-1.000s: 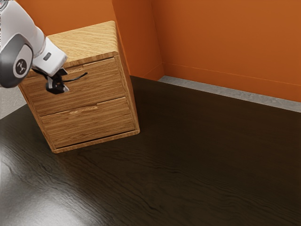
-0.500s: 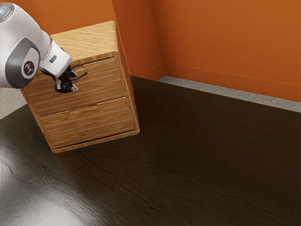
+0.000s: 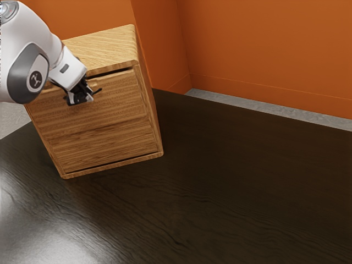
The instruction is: Pull the drawer handle with one arm to open the drawer
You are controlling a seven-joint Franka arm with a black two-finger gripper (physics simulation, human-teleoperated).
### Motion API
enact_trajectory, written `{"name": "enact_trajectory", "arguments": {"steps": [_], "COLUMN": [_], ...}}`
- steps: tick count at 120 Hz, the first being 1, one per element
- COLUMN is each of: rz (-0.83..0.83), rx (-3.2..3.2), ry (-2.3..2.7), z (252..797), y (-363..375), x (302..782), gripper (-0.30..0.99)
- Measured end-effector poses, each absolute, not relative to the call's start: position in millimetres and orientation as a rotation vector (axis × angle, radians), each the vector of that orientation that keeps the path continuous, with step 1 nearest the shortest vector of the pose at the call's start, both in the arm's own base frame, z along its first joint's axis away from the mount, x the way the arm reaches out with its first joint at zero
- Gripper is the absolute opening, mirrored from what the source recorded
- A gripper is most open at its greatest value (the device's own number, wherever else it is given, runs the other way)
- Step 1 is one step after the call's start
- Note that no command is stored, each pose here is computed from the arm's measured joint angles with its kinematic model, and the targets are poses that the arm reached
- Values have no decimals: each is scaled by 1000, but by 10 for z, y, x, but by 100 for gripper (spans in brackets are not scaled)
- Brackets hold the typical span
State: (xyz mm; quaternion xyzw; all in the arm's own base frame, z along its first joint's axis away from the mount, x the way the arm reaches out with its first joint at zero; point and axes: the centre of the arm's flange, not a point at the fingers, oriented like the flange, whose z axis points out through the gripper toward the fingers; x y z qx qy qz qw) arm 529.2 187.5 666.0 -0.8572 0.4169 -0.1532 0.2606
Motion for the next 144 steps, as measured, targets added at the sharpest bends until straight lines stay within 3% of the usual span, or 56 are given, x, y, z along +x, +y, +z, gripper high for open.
{"name": "enact_trajectory", "arguments": {"steps": [13,26,87,144], "rz": [-407,-384,-235,-201], "rx": [-2333,-2368,-2467,-2475], "ry": [1132,1132,1151,1142], "z": [6605,6652,6700,6706], "y": [1870,1815,1381,869], "x": [5293,5213,4810,4413], "gripper": [-8,-1,-6,-6]}}
